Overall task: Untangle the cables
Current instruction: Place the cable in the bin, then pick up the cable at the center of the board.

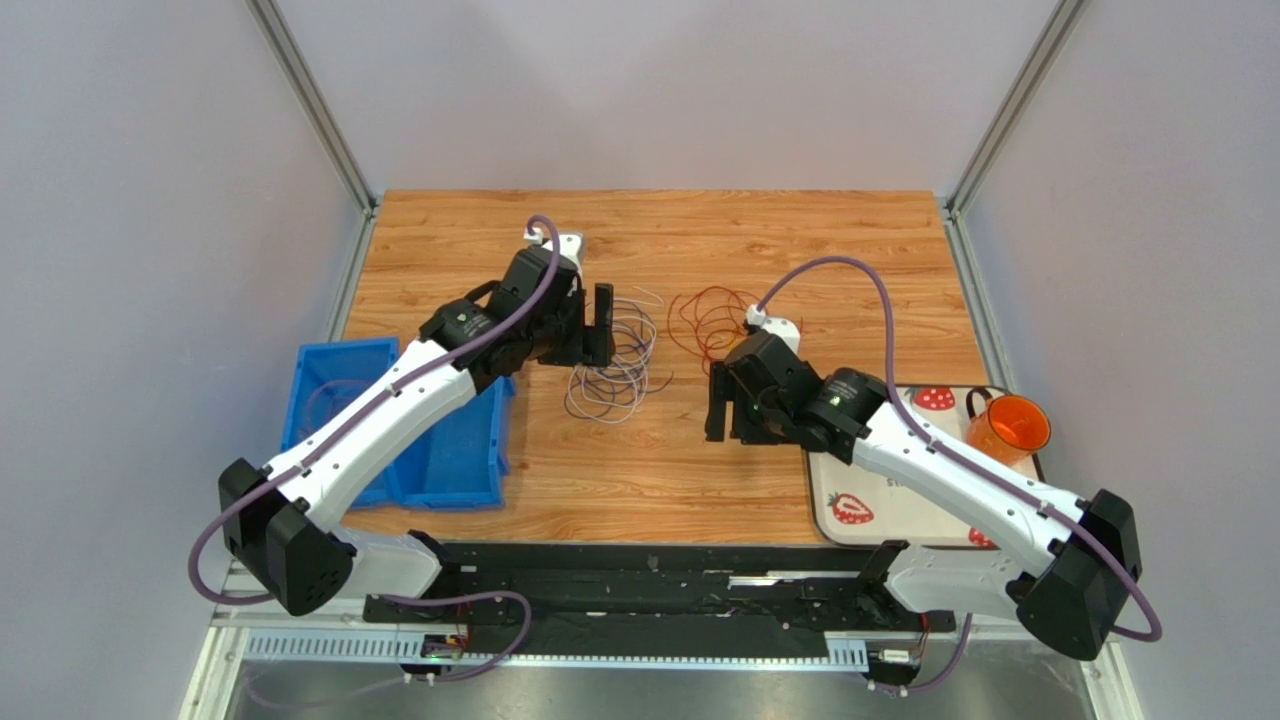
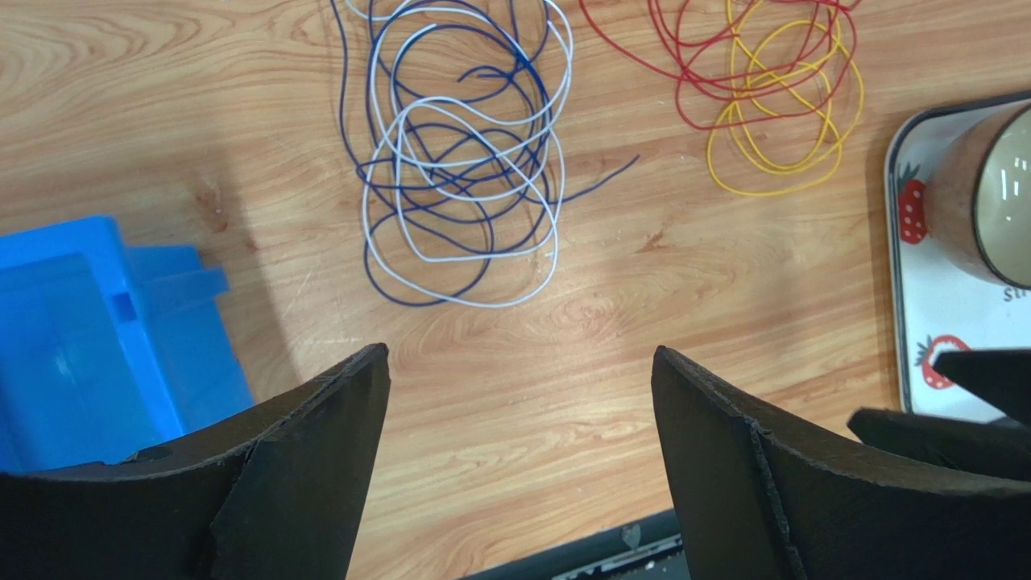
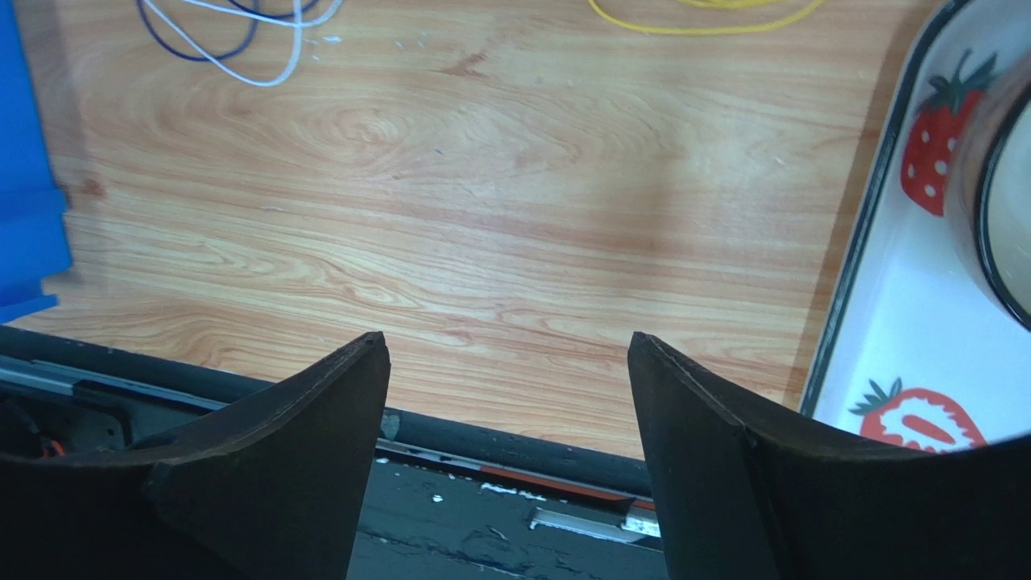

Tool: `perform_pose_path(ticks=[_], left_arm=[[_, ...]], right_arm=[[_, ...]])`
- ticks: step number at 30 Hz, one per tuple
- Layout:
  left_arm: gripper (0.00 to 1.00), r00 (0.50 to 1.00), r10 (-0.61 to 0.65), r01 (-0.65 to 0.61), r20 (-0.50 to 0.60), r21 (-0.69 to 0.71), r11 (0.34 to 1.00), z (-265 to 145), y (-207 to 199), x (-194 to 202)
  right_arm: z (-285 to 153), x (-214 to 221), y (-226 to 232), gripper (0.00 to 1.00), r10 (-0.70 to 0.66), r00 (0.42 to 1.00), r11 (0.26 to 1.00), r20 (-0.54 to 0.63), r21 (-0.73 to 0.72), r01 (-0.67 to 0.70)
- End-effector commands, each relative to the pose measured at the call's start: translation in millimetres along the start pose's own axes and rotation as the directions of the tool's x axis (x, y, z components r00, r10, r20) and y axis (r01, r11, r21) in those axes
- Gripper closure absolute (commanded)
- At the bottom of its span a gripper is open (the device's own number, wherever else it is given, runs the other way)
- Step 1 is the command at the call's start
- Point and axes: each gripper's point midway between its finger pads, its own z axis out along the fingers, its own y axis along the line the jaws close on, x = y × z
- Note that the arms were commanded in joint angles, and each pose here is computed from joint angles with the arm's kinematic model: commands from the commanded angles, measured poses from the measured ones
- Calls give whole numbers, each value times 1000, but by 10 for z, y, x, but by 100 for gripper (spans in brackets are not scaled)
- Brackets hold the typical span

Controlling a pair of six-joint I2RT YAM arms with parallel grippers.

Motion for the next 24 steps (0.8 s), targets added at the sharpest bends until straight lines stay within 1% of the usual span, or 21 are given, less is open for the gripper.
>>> perform_pose_path(ticks=[1,4,6,7,11,13,17,18,20,21,23,24], left_arm=[[14,999,28,-28,36,-10,1000,238,-31,-50],[15,999,49,-49,-8,-49,998,526,-4,51],[16,998,64,-65,-9,-67,996,630,7,29],[16,997,75,-78,-34,-85,993,741,32,85],[17,992,110,-116,-56,-115,987,948,60,92],[18,990,122,-128,-66,-91,988,1031,-4,93],[20,986,161,-161,-53,-3,987,1190,-309,96],[21,986,163,-162,-47,19,987,1209,-404,56],[21,982,174,-172,-75,40,984,1357,-516,130],[22,983,172,-169,-65,56,984,1388,-611,66],[23,979,182,-175,-96,71,982,1543,-692,146],[23,981,176,-170,-78,82,982,1566,-773,59]], right_arm=[[24,28,-84,23,57,997,998,43,6,-57],[109,120,-114,24,49,999,999,15,13,-49],[145,132,-101,25,31,1000,999,4,10,-31],[182,154,-103,25,22,1000,1000,-12,18,-22],[234,123,-132,25,2,1000,999,-21,37,-1],[247,88,-194,25,14,1000,999,-14,50,-13],[272,-75,-395,25,88,996,994,9,65,-89],[273,-112,-430,26,84,996,994,12,68,-85],[249,-216,-524,26,108,994,991,21,82,-109],[231,-258,-552,26,116,993,990,27,83,-118],[208,-337,-637,26,136,990,986,35,92,-139],[189,-366,-656,26,144,989,985,43,90,-147]])
